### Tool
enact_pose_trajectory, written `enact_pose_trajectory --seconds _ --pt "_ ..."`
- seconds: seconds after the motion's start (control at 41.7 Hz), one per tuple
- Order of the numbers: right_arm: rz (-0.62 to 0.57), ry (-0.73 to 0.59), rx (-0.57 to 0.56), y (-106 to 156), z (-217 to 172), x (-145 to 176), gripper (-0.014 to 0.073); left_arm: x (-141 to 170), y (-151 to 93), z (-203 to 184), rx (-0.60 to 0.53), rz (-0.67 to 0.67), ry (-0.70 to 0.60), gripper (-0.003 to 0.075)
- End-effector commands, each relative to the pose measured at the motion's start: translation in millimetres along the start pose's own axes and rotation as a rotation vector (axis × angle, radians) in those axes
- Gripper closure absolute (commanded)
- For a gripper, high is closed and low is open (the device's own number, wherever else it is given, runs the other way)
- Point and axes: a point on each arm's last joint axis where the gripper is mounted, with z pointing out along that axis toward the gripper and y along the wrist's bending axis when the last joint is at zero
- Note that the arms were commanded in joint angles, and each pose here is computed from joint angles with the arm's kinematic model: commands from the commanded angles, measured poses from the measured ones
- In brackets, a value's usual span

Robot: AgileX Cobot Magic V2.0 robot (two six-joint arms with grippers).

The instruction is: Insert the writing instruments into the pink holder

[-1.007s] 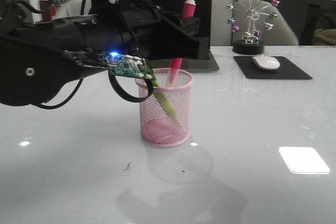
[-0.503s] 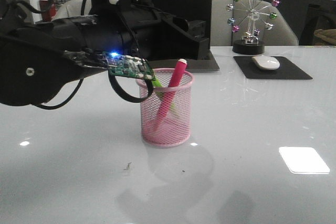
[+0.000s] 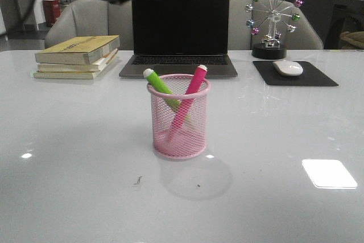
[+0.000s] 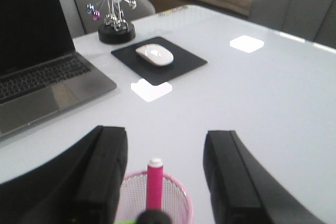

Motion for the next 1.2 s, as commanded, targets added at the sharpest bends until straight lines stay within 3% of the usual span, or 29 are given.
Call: enact_pose_trajectory --seconds 0.0,0.144,0.359,0.551,0.815,1.174 --pt "-0.011 -0.099 0.003 -0.3 -6.6 -13.4 0.0168 -36.9 -1.9 -43.4 0.011 -0.010 -0.037 0.0315" --pt "-0.011 -0.099 0.003 -0.3 -6.6 -13.4 0.0168 -48.0 -1.9 -101.5 0.020 -0.008 0.066 0.0315" --pt "-0.011 -0.099 0.003 -0.3 -6.6 -13.4 0.0168 -58.7 -1.4 -186.7 0.027 -0.006 0.033 0.0315" --pt "-0.011 -0.099 0.003 -0.3 -6.6 -13.4 0.0168 -51.9 -1.1 -239.0 0.031 -0.001 0.026 0.0315" --pt "-0.011 -0.099 0.003 -0.3 -6.6 -13.4 0.0168 -22.8 0.5 -250.6 0.016 0.022 0.195 0.0315" --pt "-0.011 -0.109 0.003 -0.3 -6.7 -14.3 0.0168 6.1 1.8 -236.5 0.002 0.042 0.297 0.0316"
